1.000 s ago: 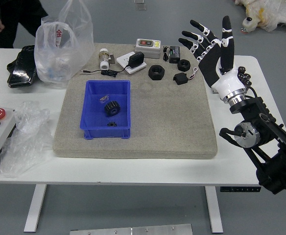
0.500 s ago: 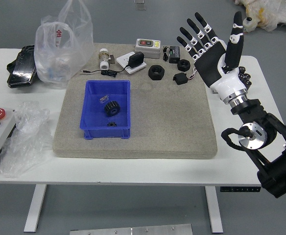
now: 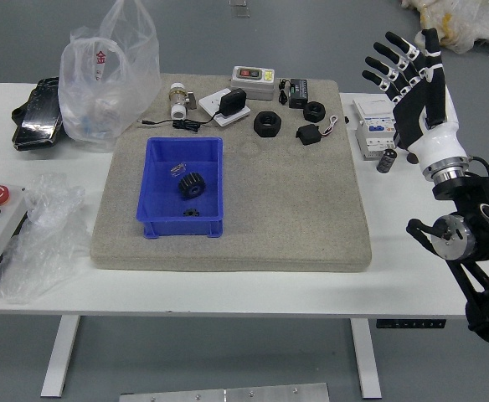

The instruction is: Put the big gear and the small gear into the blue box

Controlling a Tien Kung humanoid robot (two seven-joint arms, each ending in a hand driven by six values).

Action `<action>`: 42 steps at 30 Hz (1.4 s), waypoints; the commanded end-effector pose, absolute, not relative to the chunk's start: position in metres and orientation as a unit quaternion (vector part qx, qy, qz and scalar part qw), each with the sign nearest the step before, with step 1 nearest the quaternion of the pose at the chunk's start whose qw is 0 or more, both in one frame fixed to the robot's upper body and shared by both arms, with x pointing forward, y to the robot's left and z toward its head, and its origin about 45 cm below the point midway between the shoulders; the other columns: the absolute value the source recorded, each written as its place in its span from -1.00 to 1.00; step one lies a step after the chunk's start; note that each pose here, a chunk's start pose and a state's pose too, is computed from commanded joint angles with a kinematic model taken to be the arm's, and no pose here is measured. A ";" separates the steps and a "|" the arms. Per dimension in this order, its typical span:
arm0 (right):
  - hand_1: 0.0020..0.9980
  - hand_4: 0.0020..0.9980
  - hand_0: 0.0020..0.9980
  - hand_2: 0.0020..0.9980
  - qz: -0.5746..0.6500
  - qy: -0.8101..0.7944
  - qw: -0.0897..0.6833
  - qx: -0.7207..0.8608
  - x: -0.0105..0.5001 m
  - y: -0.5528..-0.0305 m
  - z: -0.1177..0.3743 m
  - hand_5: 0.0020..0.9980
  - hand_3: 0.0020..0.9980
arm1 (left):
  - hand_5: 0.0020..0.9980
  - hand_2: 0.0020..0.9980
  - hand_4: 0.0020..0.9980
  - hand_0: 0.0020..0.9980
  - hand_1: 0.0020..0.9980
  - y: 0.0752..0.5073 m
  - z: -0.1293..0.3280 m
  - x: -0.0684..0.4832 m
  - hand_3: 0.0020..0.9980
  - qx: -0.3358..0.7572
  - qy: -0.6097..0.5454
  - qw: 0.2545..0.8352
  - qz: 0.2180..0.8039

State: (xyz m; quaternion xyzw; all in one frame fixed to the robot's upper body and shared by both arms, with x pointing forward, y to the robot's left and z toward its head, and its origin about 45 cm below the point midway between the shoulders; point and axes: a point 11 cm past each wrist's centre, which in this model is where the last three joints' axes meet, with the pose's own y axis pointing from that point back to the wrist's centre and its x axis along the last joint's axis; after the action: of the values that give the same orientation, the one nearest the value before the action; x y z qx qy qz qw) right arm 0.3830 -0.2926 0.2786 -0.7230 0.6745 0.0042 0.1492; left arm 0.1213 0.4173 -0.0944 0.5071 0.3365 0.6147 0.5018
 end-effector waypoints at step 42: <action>0.54 0.86 0.51 0.66 -0.107 0.669 -0.064 -0.733 0.380 -0.284 0.246 0.59 0.90 | -0.28 0.21 0.34 0.31 0.26 0.426 -0.093 0.114 0.38 0.527 0.347 0.481 0.609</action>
State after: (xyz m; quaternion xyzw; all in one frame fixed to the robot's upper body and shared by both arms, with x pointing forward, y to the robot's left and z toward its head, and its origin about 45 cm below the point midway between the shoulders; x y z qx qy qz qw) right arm 0.3799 -0.2843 0.2458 -0.7329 0.6688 -0.1071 -0.0642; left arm 0.1135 0.4260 -0.0934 0.5265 0.3466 0.6091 0.4813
